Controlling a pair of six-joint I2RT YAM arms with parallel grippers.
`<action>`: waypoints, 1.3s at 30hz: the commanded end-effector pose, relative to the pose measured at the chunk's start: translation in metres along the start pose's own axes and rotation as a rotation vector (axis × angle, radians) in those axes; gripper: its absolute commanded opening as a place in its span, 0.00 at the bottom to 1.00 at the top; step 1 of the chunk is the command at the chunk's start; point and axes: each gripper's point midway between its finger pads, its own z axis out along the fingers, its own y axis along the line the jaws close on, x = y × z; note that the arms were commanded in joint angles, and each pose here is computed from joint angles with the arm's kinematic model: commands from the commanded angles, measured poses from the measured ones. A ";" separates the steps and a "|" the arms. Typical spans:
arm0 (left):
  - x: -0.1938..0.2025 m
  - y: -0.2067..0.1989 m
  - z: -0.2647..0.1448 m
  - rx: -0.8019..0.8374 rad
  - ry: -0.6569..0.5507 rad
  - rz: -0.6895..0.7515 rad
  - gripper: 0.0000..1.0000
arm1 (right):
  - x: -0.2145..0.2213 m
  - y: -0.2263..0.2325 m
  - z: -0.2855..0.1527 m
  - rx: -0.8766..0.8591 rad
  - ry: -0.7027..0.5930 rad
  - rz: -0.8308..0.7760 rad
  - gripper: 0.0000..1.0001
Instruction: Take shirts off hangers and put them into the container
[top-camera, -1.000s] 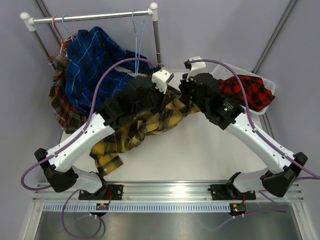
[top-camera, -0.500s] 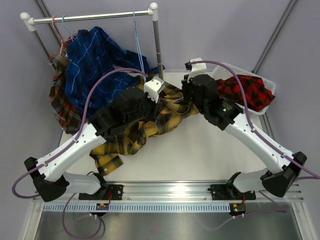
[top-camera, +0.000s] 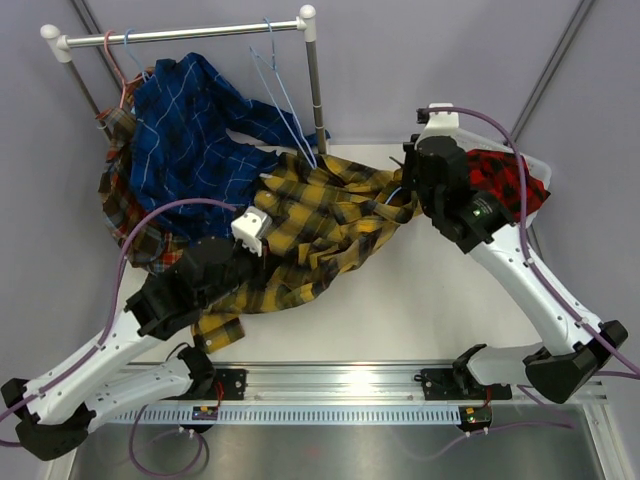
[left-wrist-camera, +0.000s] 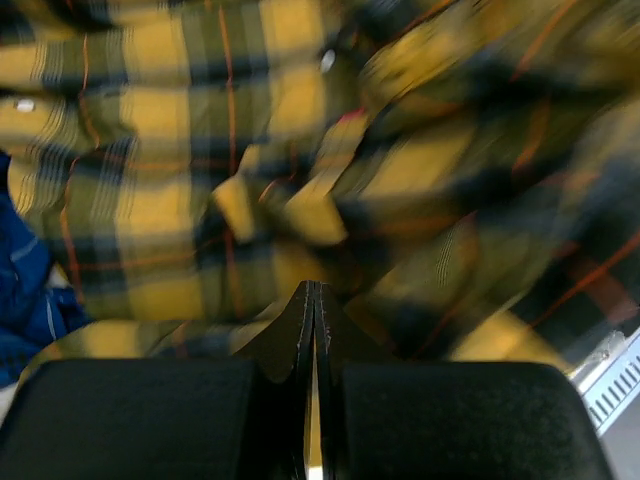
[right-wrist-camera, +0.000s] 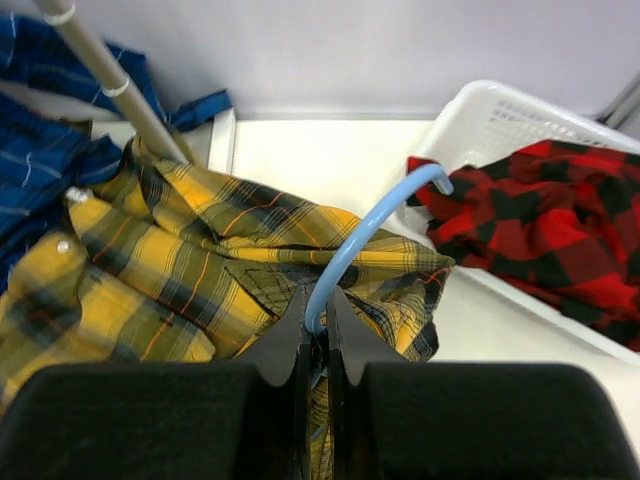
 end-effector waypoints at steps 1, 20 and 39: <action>0.009 0.007 -0.006 -0.024 -0.027 -0.061 0.00 | -0.052 -0.026 -0.029 0.070 -0.124 0.072 0.00; -0.149 -0.072 0.015 0.228 -0.187 -0.079 0.93 | -0.025 0.026 -0.023 -0.203 -0.120 0.020 0.00; -0.098 -0.098 0.033 0.678 -0.089 0.498 0.86 | -0.021 0.060 -0.043 -0.453 -0.158 -0.154 0.00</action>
